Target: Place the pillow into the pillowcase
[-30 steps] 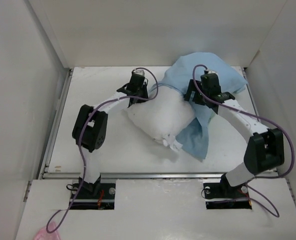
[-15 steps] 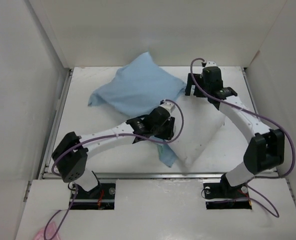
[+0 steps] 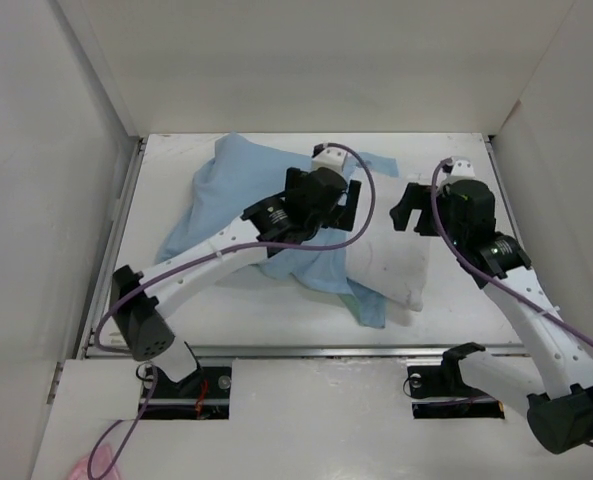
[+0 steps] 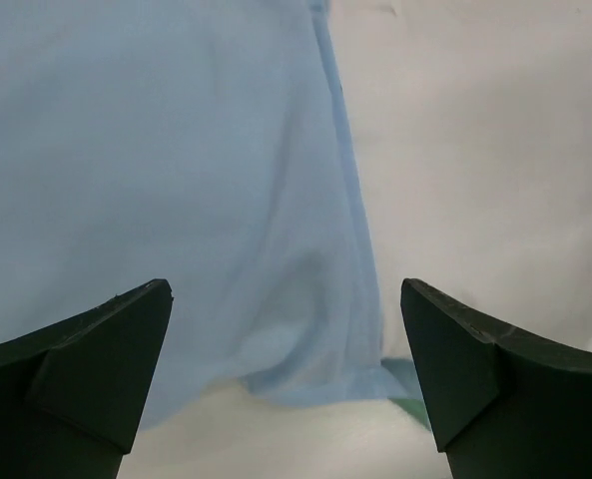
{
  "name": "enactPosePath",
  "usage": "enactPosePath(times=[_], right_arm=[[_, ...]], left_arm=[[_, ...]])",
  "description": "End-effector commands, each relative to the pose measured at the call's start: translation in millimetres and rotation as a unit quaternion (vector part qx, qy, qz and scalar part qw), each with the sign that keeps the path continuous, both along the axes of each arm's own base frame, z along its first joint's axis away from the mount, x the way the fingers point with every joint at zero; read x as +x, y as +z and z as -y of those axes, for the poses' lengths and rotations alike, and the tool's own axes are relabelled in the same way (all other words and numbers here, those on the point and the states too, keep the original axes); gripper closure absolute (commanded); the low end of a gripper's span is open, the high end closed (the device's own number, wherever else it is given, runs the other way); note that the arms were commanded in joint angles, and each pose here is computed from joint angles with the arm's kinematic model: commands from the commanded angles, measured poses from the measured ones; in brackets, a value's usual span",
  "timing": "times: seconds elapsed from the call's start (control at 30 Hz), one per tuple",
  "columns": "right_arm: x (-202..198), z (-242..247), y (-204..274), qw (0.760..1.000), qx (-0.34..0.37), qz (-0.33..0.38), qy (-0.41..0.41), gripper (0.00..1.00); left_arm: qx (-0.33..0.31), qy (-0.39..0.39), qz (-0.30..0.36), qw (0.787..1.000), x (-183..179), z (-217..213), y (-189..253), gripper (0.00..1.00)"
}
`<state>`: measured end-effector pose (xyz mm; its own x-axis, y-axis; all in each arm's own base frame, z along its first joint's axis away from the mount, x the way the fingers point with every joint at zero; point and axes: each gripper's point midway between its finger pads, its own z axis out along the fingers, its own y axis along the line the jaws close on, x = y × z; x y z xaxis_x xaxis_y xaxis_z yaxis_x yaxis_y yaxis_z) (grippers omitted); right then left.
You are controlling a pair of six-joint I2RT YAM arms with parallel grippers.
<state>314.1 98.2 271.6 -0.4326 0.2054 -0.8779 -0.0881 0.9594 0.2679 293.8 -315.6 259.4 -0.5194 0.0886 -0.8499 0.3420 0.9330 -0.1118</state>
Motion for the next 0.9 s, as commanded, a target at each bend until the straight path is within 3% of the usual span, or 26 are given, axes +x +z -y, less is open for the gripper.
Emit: enactPosePath(times=[0.0,0.07,0.1,0.2,0.37,0.4,0.57,0.67,0.7,0.8,0.87], right_arm=[[-13,-23,-30,0.997,0.010,-0.035,0.073,0.00],[-15,-22,-35,0.997,0.004,-0.032,0.076,0.00],[-14,-17,-39,0.997,-0.003,-0.035,0.063,0.00],[-12,-14,-33,0.998,-0.003,-0.023,0.056,0.00],[-14,-10,-33,0.999,-0.004,-0.010,0.047,0.00],[-14,-10,-36,0.999,-0.004,-0.011,0.047,0.00],[-8,-32,-44,0.992,-0.017,0.004,0.125,0.00],[7,-61,-48,0.982,0.007,0.016,0.189,0.00],[11,-70,-50,0.978,0.016,0.019,0.208,0.00],[42,-76,-70,0.980,0.010,0.003,0.198,0.00],[59,-93,-97,0.972,0.011,-0.016,0.233,0.02]], left_arm=[[0.097,0.018,0.026,0.995,25,-3,-4,0.00],[0.118,0.030,0.041,0.992,39,2,9,0.00],[0.154,0.035,0.031,0.987,47,6,-10,0.00],[0.186,0.082,0.049,0.978,73,0,-6,0.00],[0.260,0.138,0.034,0.955,108,-17,-41,0.02],[0.263,0.149,0.037,0.953,114,-20,-38,0.06],[0.271,0.196,0.057,0.941,119,-30,-22,0.65],[0.263,0.203,0.072,0.940,120,-33,-8,0.83],[0.260,0.201,0.077,0.941,119,-35,-2,1.00],[0.246,0.184,0.083,0.948,120,-29,7,1.00],[0.206,0.130,0.071,0.967,117,-8,11,1.00]])
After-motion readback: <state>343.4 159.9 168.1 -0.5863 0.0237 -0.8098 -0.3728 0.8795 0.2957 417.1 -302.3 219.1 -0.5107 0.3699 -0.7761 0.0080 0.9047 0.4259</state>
